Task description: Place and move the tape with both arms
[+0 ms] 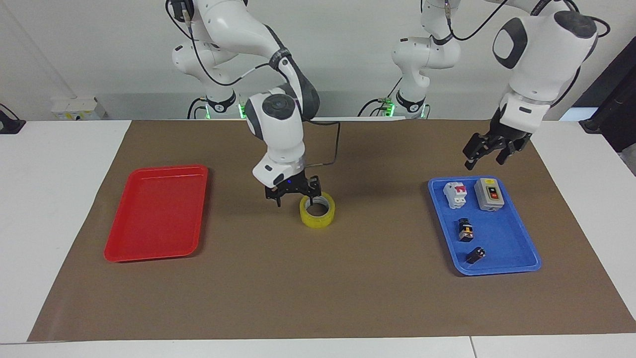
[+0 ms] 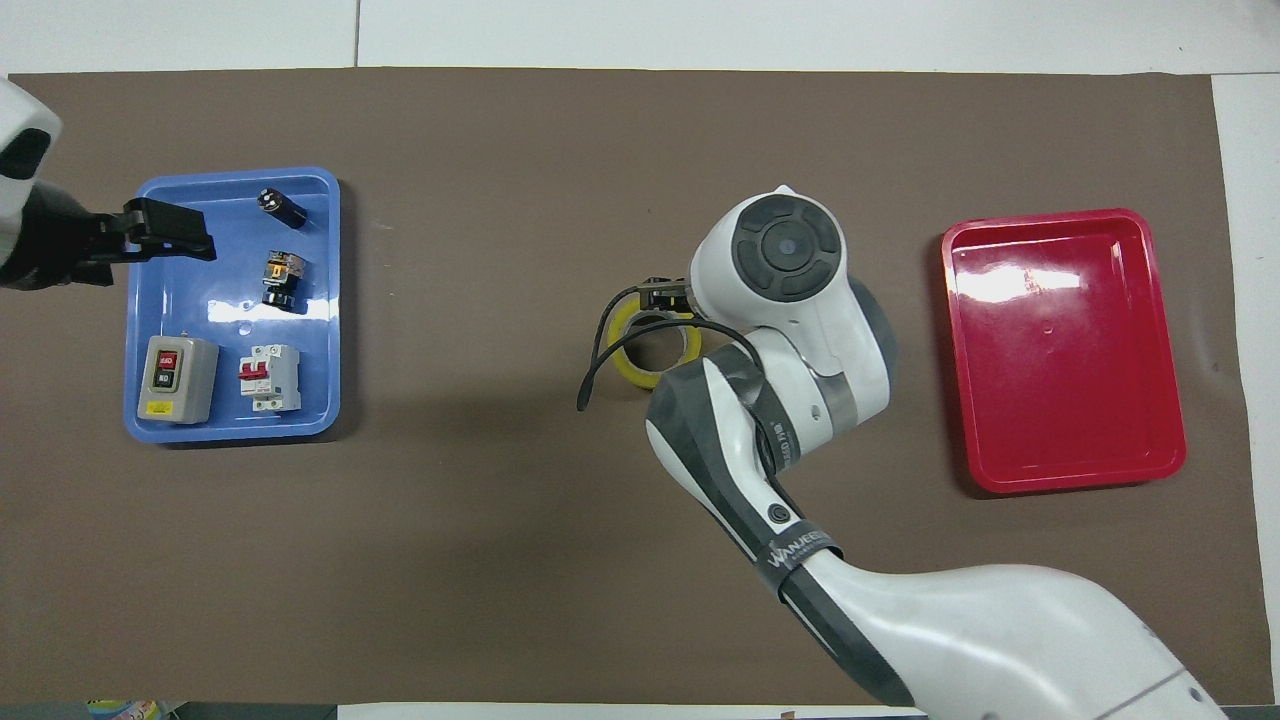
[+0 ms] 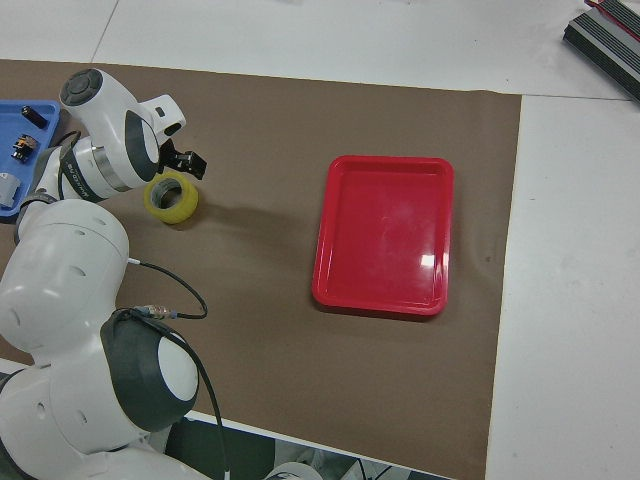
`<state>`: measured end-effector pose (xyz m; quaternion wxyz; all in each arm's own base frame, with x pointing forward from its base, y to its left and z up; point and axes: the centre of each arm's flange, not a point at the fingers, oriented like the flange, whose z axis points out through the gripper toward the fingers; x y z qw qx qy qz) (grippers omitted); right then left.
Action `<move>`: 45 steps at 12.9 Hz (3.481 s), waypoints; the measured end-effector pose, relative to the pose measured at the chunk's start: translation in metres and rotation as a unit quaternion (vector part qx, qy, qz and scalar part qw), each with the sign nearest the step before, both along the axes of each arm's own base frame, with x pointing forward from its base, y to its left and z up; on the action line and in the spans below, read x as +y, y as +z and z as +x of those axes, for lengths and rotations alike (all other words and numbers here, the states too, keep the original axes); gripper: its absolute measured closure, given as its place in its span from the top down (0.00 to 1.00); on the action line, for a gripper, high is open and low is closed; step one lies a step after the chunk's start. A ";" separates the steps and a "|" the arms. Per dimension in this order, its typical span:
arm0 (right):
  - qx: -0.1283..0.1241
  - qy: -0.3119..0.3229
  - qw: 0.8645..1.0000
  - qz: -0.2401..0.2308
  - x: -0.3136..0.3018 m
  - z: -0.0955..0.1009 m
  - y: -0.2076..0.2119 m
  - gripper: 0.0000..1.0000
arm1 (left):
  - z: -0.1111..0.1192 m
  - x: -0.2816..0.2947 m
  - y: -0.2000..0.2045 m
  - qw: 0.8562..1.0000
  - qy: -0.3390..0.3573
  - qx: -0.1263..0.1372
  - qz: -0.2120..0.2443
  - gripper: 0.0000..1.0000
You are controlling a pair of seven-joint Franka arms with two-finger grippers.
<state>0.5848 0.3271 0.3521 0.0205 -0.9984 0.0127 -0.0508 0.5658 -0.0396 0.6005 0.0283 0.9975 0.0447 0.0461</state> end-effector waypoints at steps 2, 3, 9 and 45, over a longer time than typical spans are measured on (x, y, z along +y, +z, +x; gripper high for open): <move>0.006 -0.002 1.000 -0.005 -0.002 0.000 -0.009 1.00 | -0.006 0.015 0.018 1.000 -0.025 0.015 0.003 1.00; 0.008 -0.002 1.000 -0.005 -0.003 -0.002 -0.010 1.00 | -0.008 0.024 0.023 0.999 -0.033 0.022 0.005 1.00; 0.019 -0.002 1.000 -0.010 -0.010 -0.019 -0.028 0.88 | -0.021 0.033 0.021 0.996 -0.055 0.064 0.004 1.00; 0.055 0.173 0.983 -0.019 -0.471 -0.027 -0.026 0.21 | -0.027 0.052 0.022 0.994 -0.074 0.078 0.012 1.00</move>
